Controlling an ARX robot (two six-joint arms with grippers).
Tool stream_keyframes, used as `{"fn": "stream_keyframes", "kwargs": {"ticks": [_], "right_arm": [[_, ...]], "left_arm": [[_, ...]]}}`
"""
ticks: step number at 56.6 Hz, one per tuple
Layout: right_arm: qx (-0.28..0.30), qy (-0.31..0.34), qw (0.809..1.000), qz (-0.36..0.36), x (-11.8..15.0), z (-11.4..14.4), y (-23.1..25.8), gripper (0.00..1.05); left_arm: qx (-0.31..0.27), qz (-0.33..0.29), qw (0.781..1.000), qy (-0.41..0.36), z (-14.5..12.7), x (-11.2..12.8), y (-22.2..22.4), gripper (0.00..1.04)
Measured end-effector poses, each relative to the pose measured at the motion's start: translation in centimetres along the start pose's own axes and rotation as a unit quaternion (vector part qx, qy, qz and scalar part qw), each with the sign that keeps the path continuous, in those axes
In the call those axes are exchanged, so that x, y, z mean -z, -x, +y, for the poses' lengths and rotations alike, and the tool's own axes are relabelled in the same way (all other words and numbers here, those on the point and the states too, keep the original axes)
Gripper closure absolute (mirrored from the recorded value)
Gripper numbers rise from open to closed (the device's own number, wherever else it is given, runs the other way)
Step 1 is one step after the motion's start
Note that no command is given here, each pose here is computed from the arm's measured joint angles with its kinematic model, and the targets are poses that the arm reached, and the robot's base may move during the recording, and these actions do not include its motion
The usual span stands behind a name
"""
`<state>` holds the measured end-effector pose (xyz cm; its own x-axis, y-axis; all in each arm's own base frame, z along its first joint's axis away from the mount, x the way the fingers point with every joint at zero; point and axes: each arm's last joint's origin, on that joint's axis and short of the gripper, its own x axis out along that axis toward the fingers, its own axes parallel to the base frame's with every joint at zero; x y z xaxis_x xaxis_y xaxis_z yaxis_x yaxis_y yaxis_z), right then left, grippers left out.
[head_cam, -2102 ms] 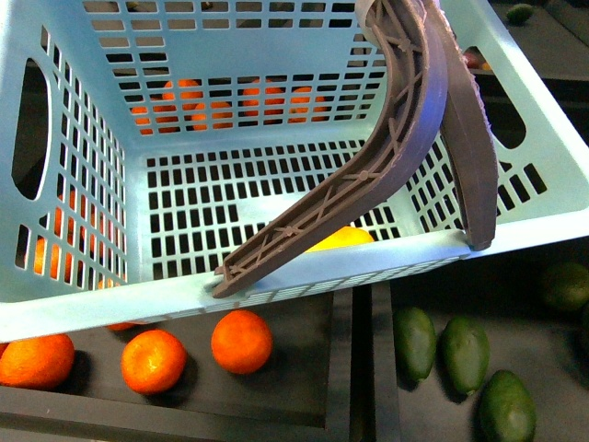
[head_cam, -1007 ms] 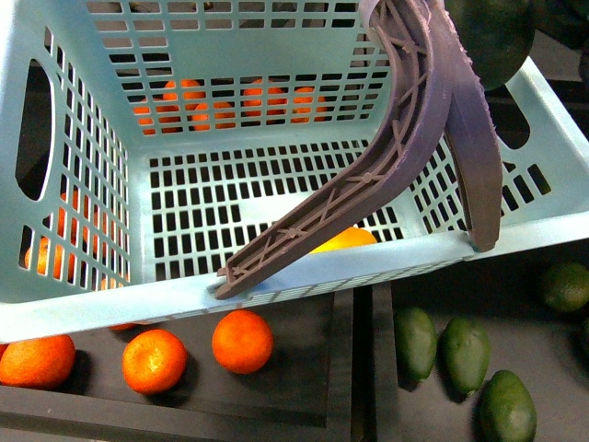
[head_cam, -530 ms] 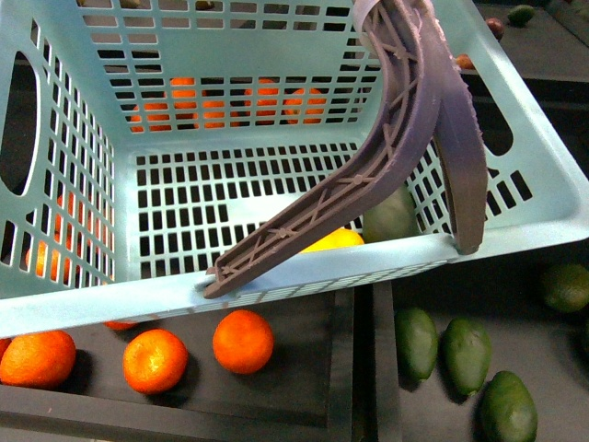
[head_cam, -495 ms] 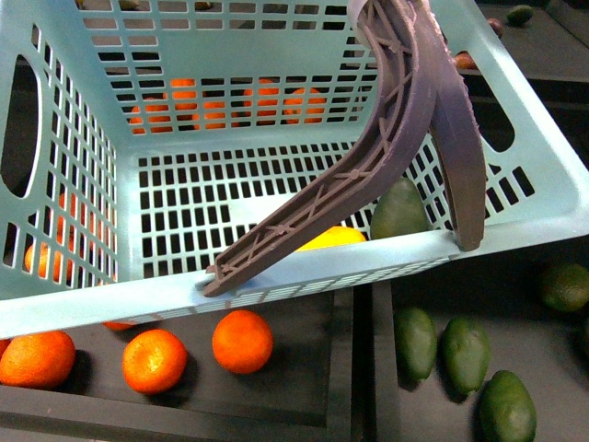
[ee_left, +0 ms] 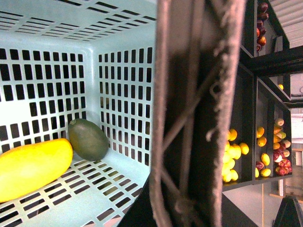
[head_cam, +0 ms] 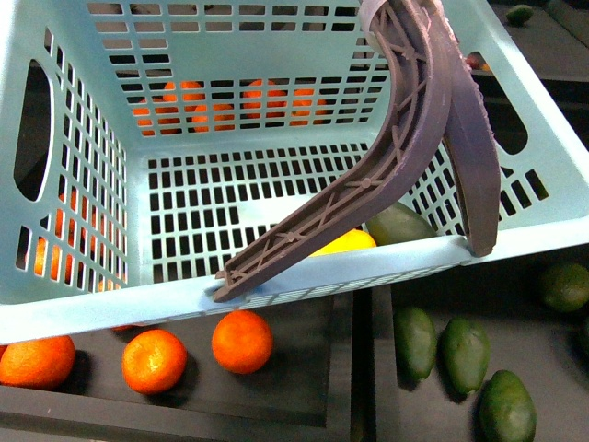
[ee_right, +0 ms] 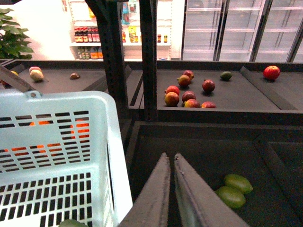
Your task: Pick mango and avocado into basket
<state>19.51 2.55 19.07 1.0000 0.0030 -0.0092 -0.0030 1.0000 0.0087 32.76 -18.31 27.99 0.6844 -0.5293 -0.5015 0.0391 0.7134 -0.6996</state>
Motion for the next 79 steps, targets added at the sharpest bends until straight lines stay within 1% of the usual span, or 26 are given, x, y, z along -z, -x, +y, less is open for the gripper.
{"fn": "stream_keyframes", "kwargs": {"ticks": [2, 19, 22, 28, 33, 39, 79], "right_arm": [[-0.001, 0.002, 1.000, 0.000, 0.1, -0.2, 0.3, 1.04], [0.001, 0.003, 1.000, 0.002, 1.3, -1.4, 3.1, 1.02], [-0.011, 0.003, 1.000, 0.002, 1.4, -1.9, 3.6, 1.02], [0.004, 0.002, 1.000, 0.000, 1.6, -2.5, 4.3, 1.02], [0.002, 0.002, 1.000, -0.009, 2.2, -2.5, 4.9, 1.02], [0.003, 0.002, 1.000, 0.003, 2.7, -2.5, 5.4, 1.02], [0.001, 0.002, 1.000, -0.009, 2.2, -2.5, 7.9, 1.02]], "left_arm": [[-0.001, -0.001, 1.000, 0.000, 0.0, 0.0, 0.0, 0.99], [-0.001, -0.001, 1.000, 0.000, 0.0, 0.0, 0.0, 0.99], [0.000, 0.000, 1.000, 0.000, 0.0, 0.0, 0.0, 0.99], [0.000, 0.000, 1.000, 0.000, 0.0, 0.0, 0.0, 0.99], [-0.001, -0.001, 1.000, -0.001, 0.0, 0.0, 0.0, 0.99], [0.000, 0.000, 1.000, 0.000, 0.0, 0.0, 0.0, 0.99], [0.000, 0.000, 1.000, 0.000, 0.0, 0.0, 0.0, 0.99]]}}
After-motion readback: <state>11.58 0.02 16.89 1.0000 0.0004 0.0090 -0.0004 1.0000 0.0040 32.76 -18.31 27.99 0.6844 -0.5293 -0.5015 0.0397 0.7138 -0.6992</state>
